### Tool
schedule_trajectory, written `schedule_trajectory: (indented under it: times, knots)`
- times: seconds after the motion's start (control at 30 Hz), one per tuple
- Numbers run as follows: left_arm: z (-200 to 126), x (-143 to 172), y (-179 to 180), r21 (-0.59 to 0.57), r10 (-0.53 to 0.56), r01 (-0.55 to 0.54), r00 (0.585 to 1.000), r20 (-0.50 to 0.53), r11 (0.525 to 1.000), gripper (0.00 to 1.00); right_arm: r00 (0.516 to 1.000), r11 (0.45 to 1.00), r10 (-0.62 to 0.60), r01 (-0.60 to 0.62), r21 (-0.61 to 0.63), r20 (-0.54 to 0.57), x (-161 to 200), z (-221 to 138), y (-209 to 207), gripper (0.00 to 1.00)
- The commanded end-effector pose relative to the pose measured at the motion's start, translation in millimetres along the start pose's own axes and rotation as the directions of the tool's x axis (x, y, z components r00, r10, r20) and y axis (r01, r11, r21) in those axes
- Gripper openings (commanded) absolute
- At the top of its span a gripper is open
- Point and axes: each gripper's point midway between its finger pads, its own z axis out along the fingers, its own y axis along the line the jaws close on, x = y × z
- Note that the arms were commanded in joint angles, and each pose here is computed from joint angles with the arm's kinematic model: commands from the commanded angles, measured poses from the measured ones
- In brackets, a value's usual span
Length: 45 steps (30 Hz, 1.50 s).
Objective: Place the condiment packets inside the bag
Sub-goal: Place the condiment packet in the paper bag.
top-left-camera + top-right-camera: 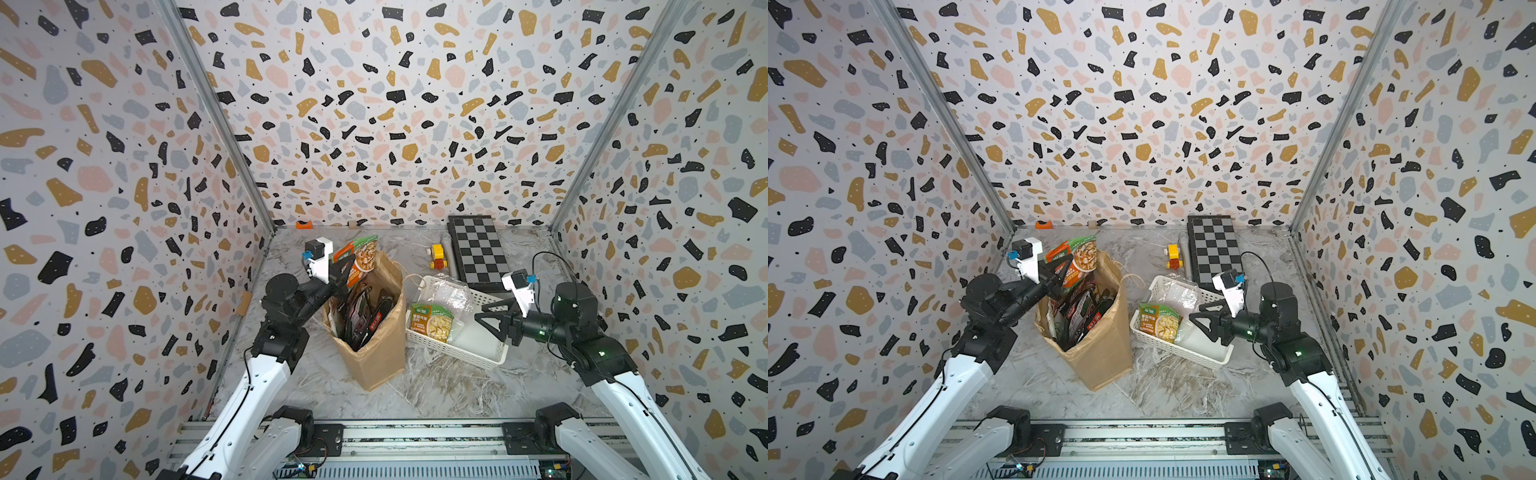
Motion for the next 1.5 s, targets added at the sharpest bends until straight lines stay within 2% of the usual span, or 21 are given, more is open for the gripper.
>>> schedule_trajectory:
  times: [0.0, 0.13, 0.17, 0.23, 0.27, 0.37, 0.53, 0.67, 0.8, 0.87, 1.0, 1.07, 1.17, 1.23, 1.27, 1.3, 1.33, 1.37, 1.4, 1.47]
  knots:
    - [-1.9, 0.2, -3.1, 0.018, 0.004, -0.004, 1.0, 0.003, 1.0, 0.0, 0.999, 1.0, -0.029, 0.029, -0.007, 0.016, -4.7, -0.3, 2.4, 0.51]
    - [-4.9, 8.2, 16.3, -0.098, 0.005, -0.007, 1.0, -0.017, 0.995, 0.01, 1.0, 1.0, -0.015, 0.015, 0.012, 0.002, 2.0, 2.6, -4.5, 0.52]
    - [-6.0, 8.5, 19.4, -0.118, 0.011, -0.013, 1.0, -0.018, 0.993, 0.07, 1.0, 1.0, -0.011, 0.011, 0.012, -0.001, 3.7, 3.4, -5.4, 0.51]
    - [-7.7, 8.2, 20.4, -0.127, 0.02, -0.022, 1.0, -0.017, 0.992, 0.1, 1.0, 1.0, -0.002, 0.002, 0.009, -0.006, 6.6, 5.1, -6.6, 0.52]
    - [-8.0, 9.2, 19.2, -0.122, 0.015, -0.017, 1.0, -0.022, 0.992, 0.14, 1.0, 1.0, 0.002, -0.002, 0.007, -0.008, 7.8, 5.8, -7.2, 0.52]
    - [-11.6, 9.3, 13.1, -0.1, 0.001, -0.004, 0.999, -0.032, 0.995, 0.41, 1.0, 1.0, 0.006, -0.006, 0.01, -0.007, 8.4, 7.4, -9.6, 0.52]
    - [-28.2, -10.0, 2.2, -0.095, -0.009, 0.011, 1.0, 0.02, 0.995, 0.61, 0.999, 0.998, 0.041, -0.041, 0.048, -0.007, 11.9, 19.2, -28.6, 0.52]
    - [-36.5, -23.4, -3.1, -0.105, -0.038, 0.036, 0.999, -0.016, 0.994, 0.66, 0.994, 0.993, 0.095, -0.091, 0.075, -0.05, 22.3, 38.7, -52.7, 0.54]
    - [-37.4, -23.7, -3.3, -0.119, -0.019, 0.003, 0.991, -0.13, 0.993, 0.68, 0.987, 0.99, 0.127, -0.12, 0.08, -0.094, 30.2, 61.2, -70.5, 0.55]
    - [-37.6, -14.9, -2.3, -0.115, 0.012, -0.04, 0.972, -0.235, 0.993, 0.68, 0.985, 0.99, 0.123, -0.113, 0.082, -0.125, 34.1, 72.9, -75.4, 0.55]
    - [-32.6, 3.7, 6.0, -0.097, 0.067, -0.115, 0.914, -0.4, 0.989, 0.67, 0.972, 0.994, 0.111, -0.103, 0.046, -0.208, 48.1, 97.1, -76.0, 0.56]
    - [-28.4, 8.9, 1.8, -0.042, 0.1, -0.131, 0.894, -0.436, 0.99, 0.66, 0.963, 0.993, 0.115, -0.11, 0.036, -0.244, 55.1, 105.6, -78.3, 0.56]
    - [-19.1, 5.0, -8.8, 0.043, 0.136, -0.129, 0.901, -0.412, 0.991, 0.65, 0.95, 0.991, 0.134, -0.131, 0.027, -0.281, 65.3, 113.6, -82.8, 0.56]
    - [-11.9, 3.6, -10.8, 0.068, 0.147, -0.131, 0.908, -0.392, 0.989, 0.64, 0.944, 0.989, 0.147, -0.145, 0.028, -0.294, 70.0, 116.3, -84.6, 0.56]
    - [-8.8, 4.4, -9.5, 0.067, 0.148, -0.132, 0.907, -0.394, 0.989, 0.6, 0.942, 0.988, 0.152, -0.151, 0.027, -0.299, 72.4, 117.1, -84.8, 0.56]
    - [-6.8, 5.8, -7.0, 0.057, 0.146, -0.134, 0.903, -0.405, 0.989, 0.51, 0.94, 0.987, 0.157, -0.156, 0.026, -0.303, 73.9, 117.6, -84.9, 0.56]
    - [-6.0, 6.2, -4.5, 0.044, 0.143, -0.138, 0.899, -0.414, 0.99, 0.38, 0.939, 0.987, 0.159, -0.158, 0.027, -0.306, 75.6, 117.8, -84.8, 0.56]
    - [-6.1, 5.7, -1.0, 0.024, 0.142, -0.146, 0.897, -0.42, 0.989, 0.22, 0.938, 0.987, 0.161, -0.16, 0.027, -0.308, 77.1, 117.7, -85.1, 0.56]
    - [-7.2, 3.7, 3.4, -0.005, 0.142, -0.158, 0.899, -0.415, 0.987, 0.02, 0.937, 0.987, 0.161, -0.161, 0.027, -0.309, 78.5, 117.6, -85.0, 0.56]
    - [-12.9, -4.1, 9.5, -0.061, 0.164, -0.199, 0.917, -0.364, 0.978, 0.0, 0.936, 0.986, 0.165, -0.162, 0.035, -0.31, 81.3, 117.4, -87.1, 0.56]
